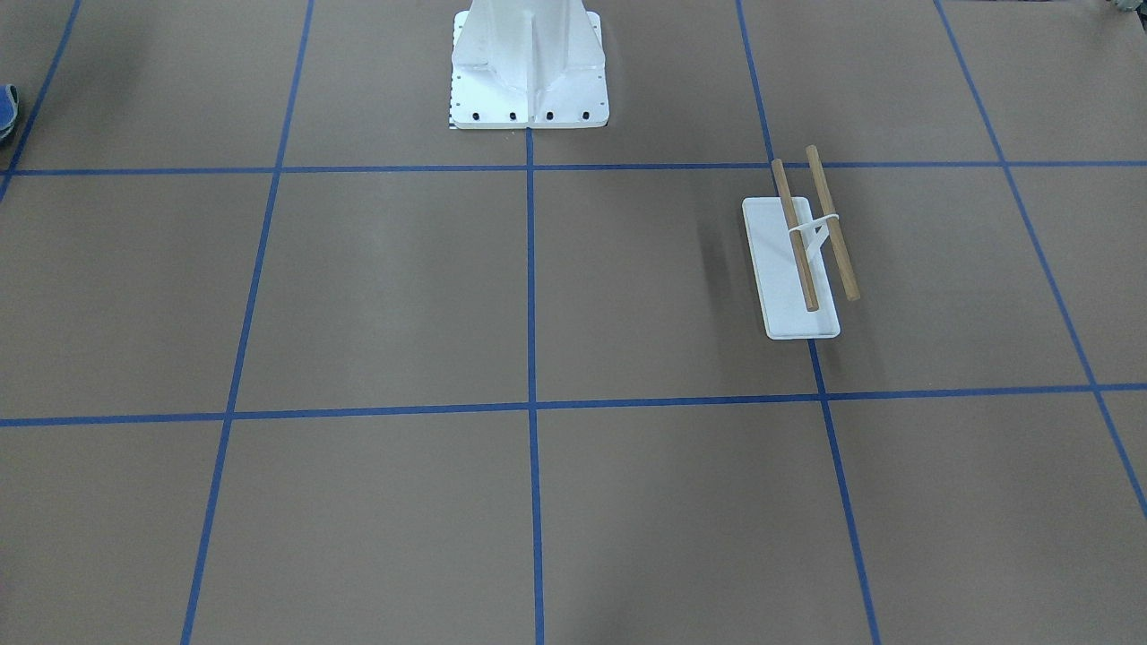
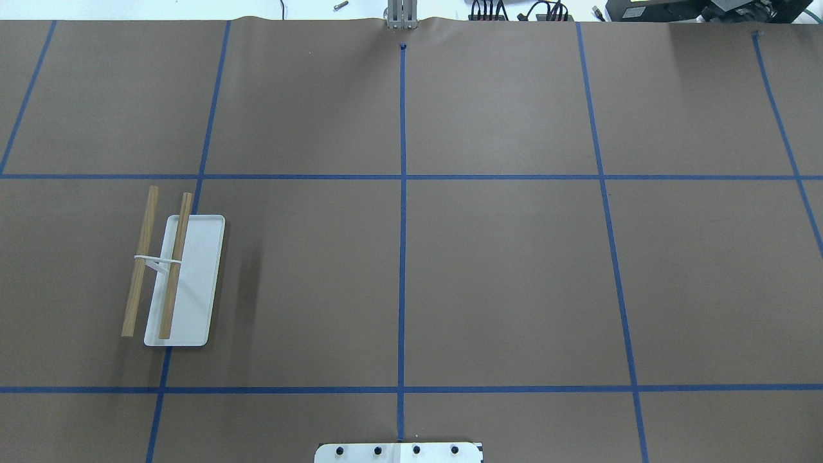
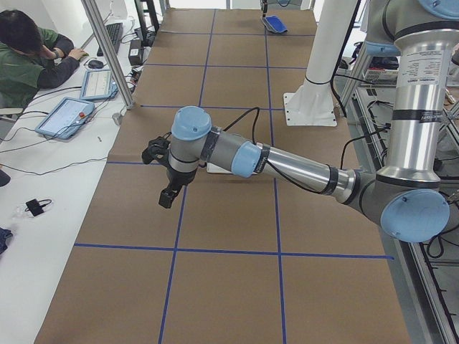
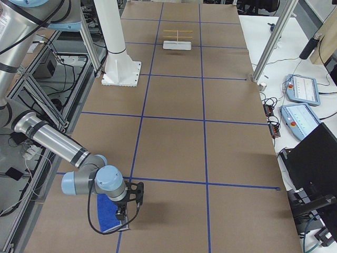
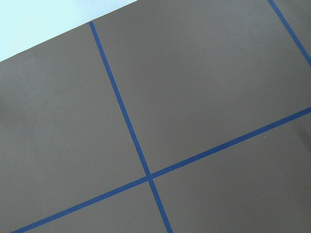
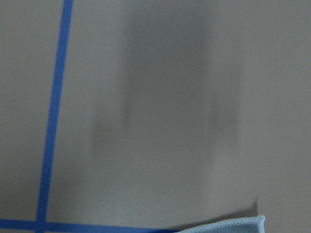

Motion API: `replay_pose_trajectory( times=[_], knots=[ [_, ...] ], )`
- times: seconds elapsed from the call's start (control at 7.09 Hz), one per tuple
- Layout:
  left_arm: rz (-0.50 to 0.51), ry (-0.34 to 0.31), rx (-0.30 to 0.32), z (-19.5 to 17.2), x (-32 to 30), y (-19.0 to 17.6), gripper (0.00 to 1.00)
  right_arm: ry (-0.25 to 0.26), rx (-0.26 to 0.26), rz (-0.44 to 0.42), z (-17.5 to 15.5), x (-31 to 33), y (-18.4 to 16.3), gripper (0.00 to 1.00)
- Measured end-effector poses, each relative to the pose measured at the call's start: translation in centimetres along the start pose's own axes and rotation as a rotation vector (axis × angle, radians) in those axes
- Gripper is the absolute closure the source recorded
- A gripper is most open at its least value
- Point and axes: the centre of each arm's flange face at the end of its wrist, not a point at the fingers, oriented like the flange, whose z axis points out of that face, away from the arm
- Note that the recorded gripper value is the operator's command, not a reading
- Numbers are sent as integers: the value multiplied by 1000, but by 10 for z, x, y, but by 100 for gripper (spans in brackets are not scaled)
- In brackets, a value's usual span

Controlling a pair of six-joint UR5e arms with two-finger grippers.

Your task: Hang towel on rack

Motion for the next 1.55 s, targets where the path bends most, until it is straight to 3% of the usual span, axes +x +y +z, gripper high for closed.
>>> replay_pose_trajectory(
  times=[0.28,0.71,0.85,1.55],
  knots=[
    [7,-1,6,-2,2,0,2,-26,38,59,23,26,46,10],
    [11,-5,30,-1,1,5,2,-1,58,70,27,35,52,42],
    [10,-5,33,-1,1,7,2,9,61,73,27,37,52,46],
    [-3,-5,36,0,1,7,2,51,61,87,32,47,49,45]
  ],
)
